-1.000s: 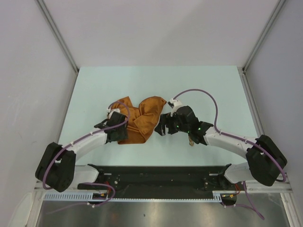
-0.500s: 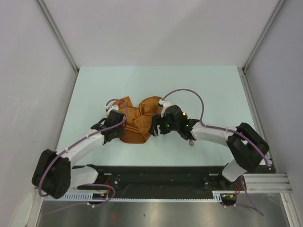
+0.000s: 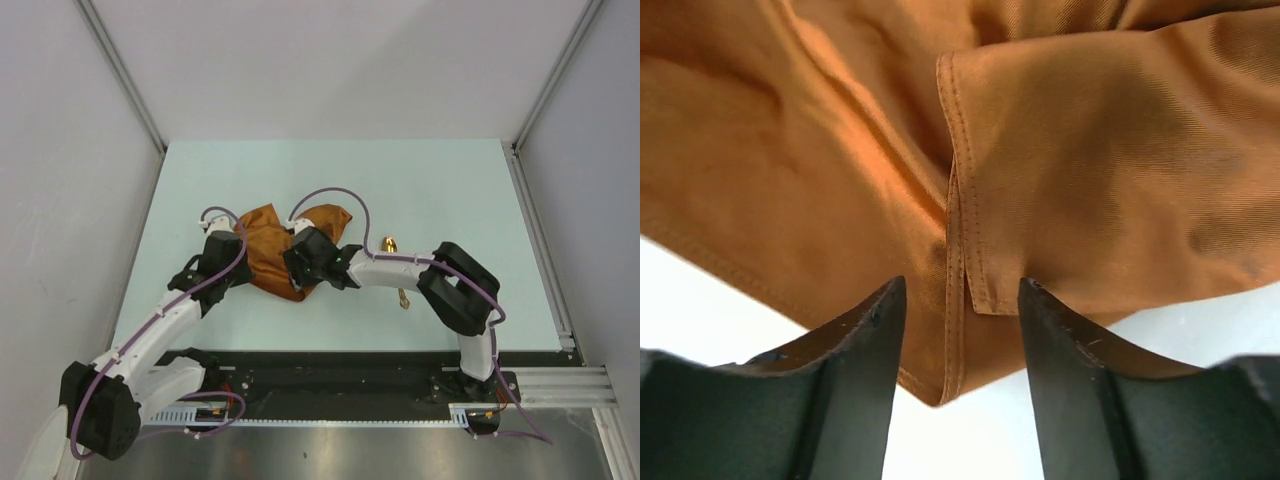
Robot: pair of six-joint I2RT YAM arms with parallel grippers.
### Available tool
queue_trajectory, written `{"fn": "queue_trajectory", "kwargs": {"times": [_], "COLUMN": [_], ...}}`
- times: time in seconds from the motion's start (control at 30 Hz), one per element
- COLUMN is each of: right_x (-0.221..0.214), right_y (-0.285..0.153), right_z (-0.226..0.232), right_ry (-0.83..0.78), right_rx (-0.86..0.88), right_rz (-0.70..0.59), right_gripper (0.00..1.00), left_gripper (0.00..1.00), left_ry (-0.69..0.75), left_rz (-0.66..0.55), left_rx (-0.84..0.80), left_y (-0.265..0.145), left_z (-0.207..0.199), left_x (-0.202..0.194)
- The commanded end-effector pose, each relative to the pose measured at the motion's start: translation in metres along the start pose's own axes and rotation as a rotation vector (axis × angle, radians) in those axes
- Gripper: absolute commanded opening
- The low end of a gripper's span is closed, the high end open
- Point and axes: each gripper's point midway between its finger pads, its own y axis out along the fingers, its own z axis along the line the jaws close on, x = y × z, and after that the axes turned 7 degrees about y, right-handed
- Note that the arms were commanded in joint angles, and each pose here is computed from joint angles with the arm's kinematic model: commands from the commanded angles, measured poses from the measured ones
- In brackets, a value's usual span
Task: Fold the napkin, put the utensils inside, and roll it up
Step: Flatten out the napkin at the center of the board.
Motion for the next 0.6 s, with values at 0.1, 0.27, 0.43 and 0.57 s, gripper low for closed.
{"fn": "queue_trajectory", "kwargs": {"times": [0.1,0.27,0.43,0.57], "right_x": [-0.004,-0.007,-0.013,-0.019], "right_y": [0.008,0.011,0.019,0.024], "right_z": [-0.011,-0.021,-0.018,-0.023], "right_ry": [-0.095,-0.077,-0.021,-0.001], "right_rx": [-0.171,-0.218,-0.13,-0.106], "right_rz": [0.002,0.004,0.042,0.063], "right_gripper": [0.49,0.42,0.31,0.29], "left_gripper": [0.0,0.0,0.0,0.0], "left_ry": [-0.028,-0.028,-0.029,-0.029], "left_rz": [-0.017,-0.013,-0.005,-0.001], "left_rx": [-0.069,-0.08,-0.08,-0.079], "left_y": [-0.001,0.0,0.001,0.003], "left_z": [-0.01,-0.011,-0.011,-0.011], "left_x": [0.005,0.004,0.002,0.002]}}
